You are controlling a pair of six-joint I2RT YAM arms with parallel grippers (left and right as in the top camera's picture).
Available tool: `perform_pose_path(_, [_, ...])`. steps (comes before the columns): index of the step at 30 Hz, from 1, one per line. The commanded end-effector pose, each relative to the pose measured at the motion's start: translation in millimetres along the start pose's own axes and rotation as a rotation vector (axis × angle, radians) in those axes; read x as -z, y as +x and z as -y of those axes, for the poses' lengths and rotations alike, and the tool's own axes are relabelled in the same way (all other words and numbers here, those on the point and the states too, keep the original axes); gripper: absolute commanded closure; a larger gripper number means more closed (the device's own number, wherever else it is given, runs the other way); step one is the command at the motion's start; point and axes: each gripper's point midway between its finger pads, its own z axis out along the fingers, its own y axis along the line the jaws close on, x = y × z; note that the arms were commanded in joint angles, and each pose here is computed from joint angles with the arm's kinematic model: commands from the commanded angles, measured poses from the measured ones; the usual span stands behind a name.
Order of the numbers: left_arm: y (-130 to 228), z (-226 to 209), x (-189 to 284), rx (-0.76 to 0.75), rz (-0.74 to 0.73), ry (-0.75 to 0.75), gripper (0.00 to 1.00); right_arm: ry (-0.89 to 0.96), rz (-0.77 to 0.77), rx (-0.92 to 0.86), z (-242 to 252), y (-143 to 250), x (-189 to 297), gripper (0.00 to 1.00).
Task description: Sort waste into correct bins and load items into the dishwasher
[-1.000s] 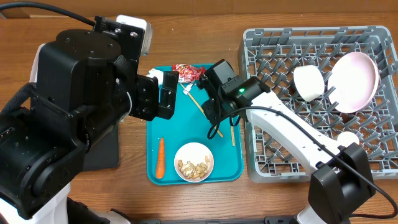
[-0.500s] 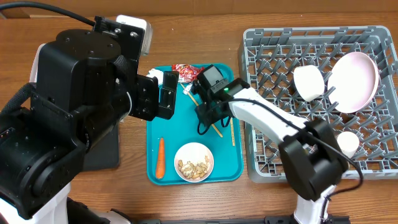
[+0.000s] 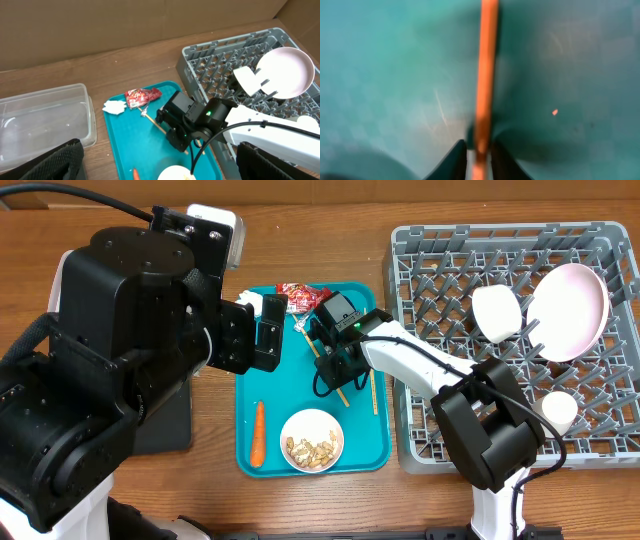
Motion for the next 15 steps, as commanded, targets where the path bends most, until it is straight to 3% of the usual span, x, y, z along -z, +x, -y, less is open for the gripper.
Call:
perform_pose_path(1, [1, 0, -1, -0.009, -0.006, 0.004, 0.00, 0.092, -0.063, -0.048, 16, 13, -8, 0.93])
perform_pose_path(7, [1, 0, -1, -0.009, -0.006, 0.004, 0.00, 0.119, -0.106, -0.067, 15, 17, 19, 0.96])
perform_pose_path(15, [1, 0, -1, -0.009, -0.006, 0.004, 0.00, 0.106, -0.015, -0.082, 2, -1, 93, 0.96])
